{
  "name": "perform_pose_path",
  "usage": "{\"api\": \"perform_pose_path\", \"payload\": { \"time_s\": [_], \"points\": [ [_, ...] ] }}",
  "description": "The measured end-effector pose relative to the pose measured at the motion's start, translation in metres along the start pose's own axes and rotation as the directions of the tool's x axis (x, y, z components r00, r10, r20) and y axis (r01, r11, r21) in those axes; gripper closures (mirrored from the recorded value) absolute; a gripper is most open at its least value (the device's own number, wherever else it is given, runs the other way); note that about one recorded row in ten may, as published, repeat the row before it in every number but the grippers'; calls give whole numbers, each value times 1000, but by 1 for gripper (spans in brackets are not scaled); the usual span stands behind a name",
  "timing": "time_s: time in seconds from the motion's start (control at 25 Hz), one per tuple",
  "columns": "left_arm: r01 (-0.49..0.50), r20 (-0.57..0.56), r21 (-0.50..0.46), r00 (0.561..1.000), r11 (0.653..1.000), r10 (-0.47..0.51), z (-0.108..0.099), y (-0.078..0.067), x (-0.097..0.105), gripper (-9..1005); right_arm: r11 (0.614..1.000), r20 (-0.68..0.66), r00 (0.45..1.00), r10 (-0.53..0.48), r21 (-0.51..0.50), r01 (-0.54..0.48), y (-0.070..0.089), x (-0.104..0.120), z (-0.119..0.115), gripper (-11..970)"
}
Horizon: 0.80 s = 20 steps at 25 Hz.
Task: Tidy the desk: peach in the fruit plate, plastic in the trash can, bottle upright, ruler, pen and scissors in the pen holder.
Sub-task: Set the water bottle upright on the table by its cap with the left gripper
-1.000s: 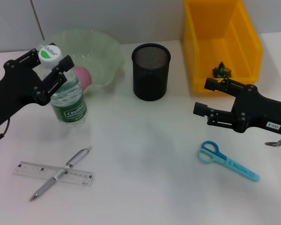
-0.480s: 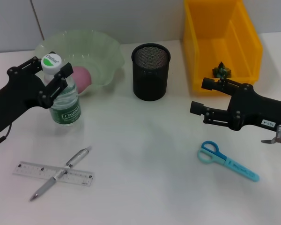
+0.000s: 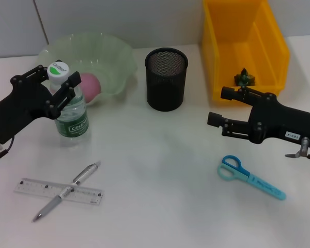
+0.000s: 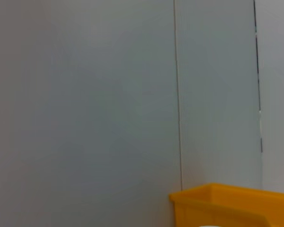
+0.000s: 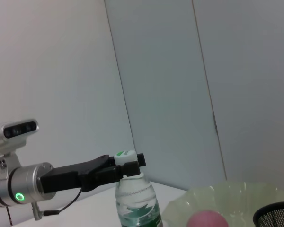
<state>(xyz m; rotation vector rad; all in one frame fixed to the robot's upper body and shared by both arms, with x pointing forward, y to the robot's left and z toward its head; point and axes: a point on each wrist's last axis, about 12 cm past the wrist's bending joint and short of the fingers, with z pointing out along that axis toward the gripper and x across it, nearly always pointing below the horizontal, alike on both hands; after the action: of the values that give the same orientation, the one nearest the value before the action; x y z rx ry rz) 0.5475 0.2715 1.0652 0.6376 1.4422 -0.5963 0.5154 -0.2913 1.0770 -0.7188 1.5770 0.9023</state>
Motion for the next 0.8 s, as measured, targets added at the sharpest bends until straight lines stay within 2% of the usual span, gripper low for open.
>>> {"api": "perform_pose_path", "payload": {
  "time_s": [0.76,0.8],
  "points": [
    [19,-3,-19,1000,1000,-19,-1,0,2,528,1000,-16,1000,-4,-8,4,-1,0,3,116],
    [20,-4,-20,1000,1000,-20,-1,1,2,476,1000,-16,1000,-3,-7,3,-1,0,3,116]
  ]
}}
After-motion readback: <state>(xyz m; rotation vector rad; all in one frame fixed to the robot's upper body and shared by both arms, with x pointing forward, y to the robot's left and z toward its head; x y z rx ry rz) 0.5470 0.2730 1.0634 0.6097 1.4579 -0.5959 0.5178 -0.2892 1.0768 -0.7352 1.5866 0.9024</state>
